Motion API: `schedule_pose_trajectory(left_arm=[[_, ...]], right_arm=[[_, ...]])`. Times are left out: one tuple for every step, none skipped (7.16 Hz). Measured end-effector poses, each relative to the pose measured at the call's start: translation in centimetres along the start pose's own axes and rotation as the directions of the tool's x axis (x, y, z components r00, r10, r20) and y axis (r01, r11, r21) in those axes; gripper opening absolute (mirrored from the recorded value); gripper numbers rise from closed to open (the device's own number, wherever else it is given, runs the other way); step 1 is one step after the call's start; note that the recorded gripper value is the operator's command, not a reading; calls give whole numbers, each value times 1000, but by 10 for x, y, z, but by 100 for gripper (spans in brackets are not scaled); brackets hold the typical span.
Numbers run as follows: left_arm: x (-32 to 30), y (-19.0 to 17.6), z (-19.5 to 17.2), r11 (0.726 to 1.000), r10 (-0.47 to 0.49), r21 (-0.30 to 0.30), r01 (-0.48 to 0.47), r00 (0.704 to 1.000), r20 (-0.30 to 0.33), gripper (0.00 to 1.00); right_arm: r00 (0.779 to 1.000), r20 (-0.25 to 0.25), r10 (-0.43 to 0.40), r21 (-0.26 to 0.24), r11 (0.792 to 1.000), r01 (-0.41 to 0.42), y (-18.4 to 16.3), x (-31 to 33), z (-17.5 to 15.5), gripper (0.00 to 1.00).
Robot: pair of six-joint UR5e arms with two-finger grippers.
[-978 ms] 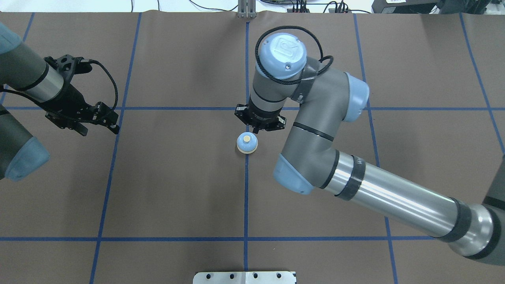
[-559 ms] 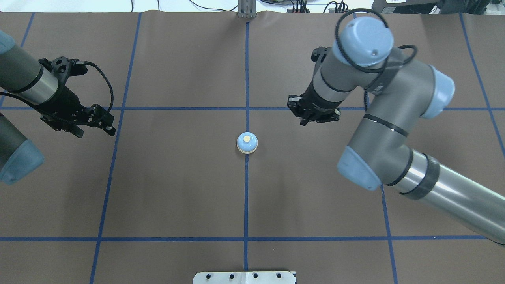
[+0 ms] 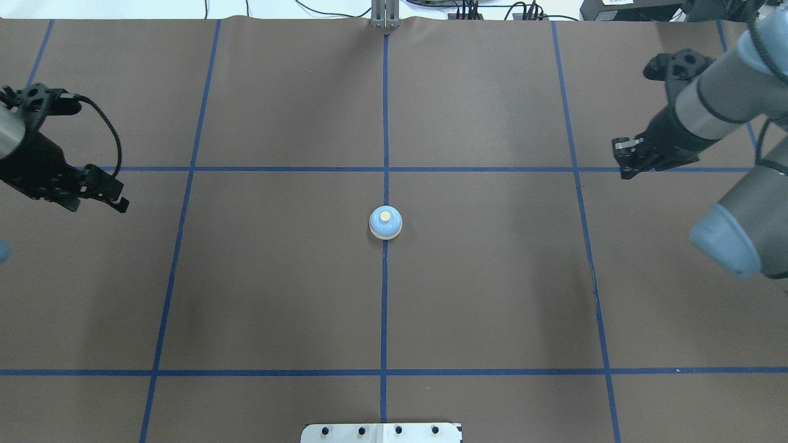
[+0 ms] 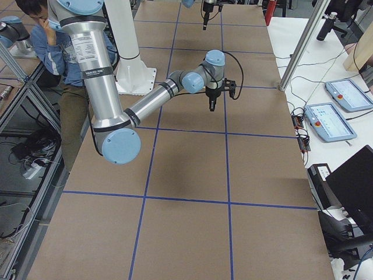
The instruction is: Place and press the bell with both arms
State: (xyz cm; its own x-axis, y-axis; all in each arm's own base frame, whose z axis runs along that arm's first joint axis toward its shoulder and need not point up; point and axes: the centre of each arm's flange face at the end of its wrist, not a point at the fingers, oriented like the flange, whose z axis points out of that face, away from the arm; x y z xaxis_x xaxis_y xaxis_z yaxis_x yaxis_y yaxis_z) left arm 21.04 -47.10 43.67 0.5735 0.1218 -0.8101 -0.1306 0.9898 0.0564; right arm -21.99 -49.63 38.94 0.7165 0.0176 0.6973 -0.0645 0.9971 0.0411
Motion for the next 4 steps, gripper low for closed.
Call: schedule_pose_trajectory(left_arm=[[-45,14,-13,999,41,15,-41,999,26,99],[-93,29,-29,997,73,33,-75,996,54,99],[-139,44,-48,992,106,57,-111,991,84,99],[-178,56,-66,989,117,81,-127,987,110,99]], right_arm=[[998,-23,-60,-5,998,60,-1,63,-8,100],[996,-30,-88,-11,996,87,3,123,-19,100],[994,-38,-103,-14,995,103,12,174,-27,100],[991,-46,-126,-21,992,125,22,213,-31,100]])
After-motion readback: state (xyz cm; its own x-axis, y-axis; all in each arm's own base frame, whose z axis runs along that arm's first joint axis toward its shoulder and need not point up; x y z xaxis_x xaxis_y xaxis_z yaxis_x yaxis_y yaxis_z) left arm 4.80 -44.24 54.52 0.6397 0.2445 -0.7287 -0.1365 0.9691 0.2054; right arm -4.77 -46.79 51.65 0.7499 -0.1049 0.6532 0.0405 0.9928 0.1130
